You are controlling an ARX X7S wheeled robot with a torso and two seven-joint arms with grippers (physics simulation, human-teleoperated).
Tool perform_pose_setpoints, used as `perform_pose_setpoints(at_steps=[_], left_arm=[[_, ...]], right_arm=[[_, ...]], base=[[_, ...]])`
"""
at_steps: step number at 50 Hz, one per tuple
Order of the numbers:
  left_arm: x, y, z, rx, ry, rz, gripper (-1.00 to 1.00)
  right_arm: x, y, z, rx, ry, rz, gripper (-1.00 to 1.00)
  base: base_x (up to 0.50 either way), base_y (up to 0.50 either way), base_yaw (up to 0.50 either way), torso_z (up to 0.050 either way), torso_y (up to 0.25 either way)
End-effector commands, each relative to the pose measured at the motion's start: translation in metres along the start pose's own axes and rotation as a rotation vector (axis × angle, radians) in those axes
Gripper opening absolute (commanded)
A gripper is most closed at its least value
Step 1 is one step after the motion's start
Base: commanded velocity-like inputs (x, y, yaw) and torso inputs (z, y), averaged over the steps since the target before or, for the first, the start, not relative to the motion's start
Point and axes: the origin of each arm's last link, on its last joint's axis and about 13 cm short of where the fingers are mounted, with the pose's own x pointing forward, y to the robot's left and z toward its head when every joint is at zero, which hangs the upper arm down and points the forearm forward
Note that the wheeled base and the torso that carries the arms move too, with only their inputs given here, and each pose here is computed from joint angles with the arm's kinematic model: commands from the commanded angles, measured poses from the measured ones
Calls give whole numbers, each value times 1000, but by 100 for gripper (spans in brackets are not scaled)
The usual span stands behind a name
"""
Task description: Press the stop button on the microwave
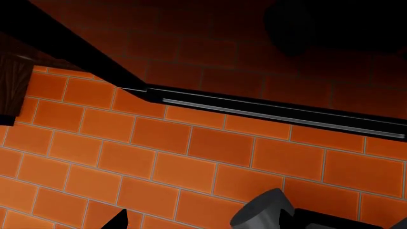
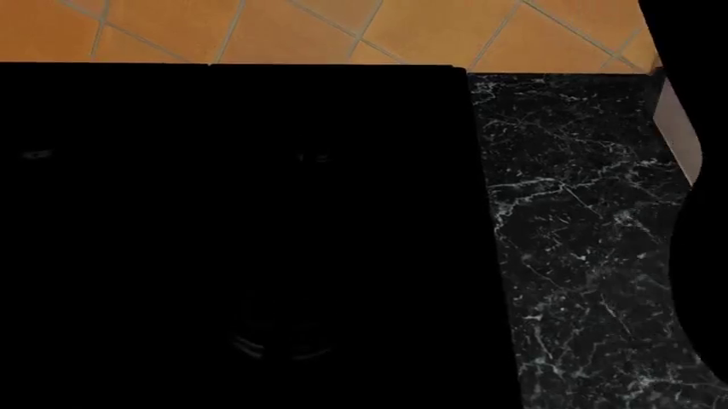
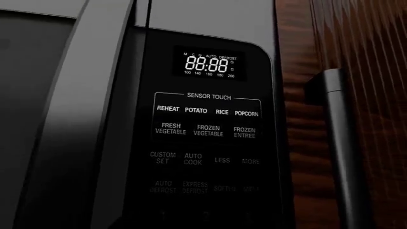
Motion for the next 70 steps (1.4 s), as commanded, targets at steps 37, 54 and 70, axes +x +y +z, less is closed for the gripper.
perform_pose_setpoints(at_steps=[37, 54, 70], left_arm=[[0, 0, 0, 0, 0, 0, 100], [0, 0, 0, 0, 0, 0, 100], [0, 0, 0, 0, 0, 0, 100]], right_arm=[[-48, -27, -5, -85, 110, 19, -100], [-58, -33, -27, -80, 182, 34, -100], [-63, -36, -40, -95, 219, 18, -100]], base=[[0, 0, 0, 0, 0], [0, 0, 0, 0, 0], [0, 0, 0, 0, 0]])
